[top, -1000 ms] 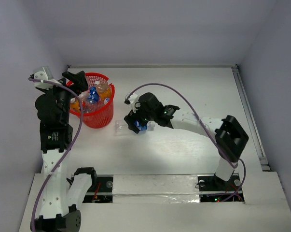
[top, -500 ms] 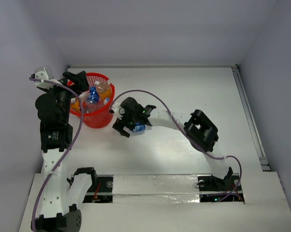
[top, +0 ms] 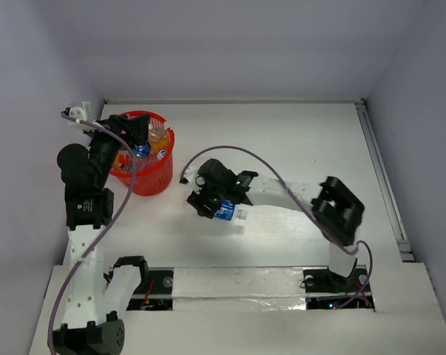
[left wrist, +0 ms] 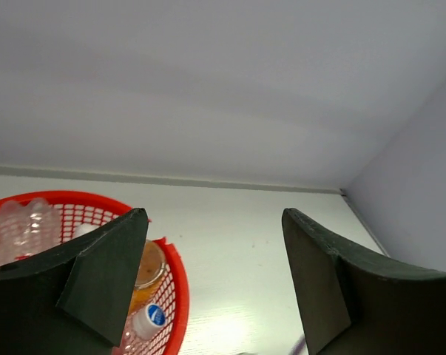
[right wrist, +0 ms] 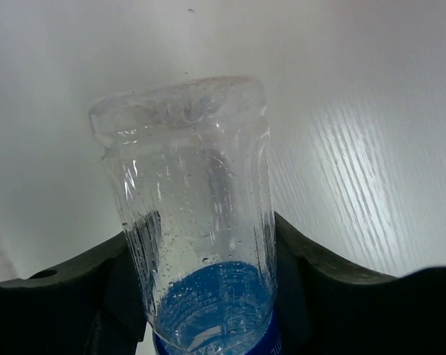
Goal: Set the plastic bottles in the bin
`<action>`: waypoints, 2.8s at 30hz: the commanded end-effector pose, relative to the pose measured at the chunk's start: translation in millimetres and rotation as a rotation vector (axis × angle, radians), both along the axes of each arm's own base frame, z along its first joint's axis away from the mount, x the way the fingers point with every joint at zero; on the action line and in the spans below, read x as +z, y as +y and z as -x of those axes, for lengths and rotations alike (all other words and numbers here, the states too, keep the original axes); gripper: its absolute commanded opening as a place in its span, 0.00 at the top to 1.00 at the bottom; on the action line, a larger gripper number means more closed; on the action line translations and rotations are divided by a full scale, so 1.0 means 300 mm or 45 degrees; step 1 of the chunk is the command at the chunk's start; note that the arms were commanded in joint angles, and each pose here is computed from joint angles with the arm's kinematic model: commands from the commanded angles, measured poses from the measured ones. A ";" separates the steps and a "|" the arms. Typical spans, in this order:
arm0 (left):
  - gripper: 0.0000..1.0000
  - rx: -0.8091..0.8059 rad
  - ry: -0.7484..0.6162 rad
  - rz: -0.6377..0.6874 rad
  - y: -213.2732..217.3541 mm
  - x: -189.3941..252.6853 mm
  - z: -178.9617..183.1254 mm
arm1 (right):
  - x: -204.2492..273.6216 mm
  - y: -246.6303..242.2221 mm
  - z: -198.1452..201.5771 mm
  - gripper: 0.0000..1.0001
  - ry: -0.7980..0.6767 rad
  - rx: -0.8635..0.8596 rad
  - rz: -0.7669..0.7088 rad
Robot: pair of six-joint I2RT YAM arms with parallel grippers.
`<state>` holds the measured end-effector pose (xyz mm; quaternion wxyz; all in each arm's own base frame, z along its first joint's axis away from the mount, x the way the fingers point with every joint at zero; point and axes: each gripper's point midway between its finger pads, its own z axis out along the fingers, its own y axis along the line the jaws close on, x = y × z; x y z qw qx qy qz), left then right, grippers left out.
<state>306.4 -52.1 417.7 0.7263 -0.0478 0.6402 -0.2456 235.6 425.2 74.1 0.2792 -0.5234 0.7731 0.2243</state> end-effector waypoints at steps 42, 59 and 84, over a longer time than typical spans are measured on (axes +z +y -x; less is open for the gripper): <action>0.26 -0.013 -0.187 0.034 -0.021 0.179 0.126 | 1.074 0.555 -0.463 0.71 -0.194 -0.569 -1.676; 0.26 0.005 -0.189 0.029 -0.014 0.179 0.128 | 0.837 0.588 -0.436 0.34 -0.136 -0.654 -1.432; 0.25 0.084 -0.192 0.018 0.022 0.174 0.132 | 1.045 0.442 -0.347 0.00 -0.179 -0.656 -1.479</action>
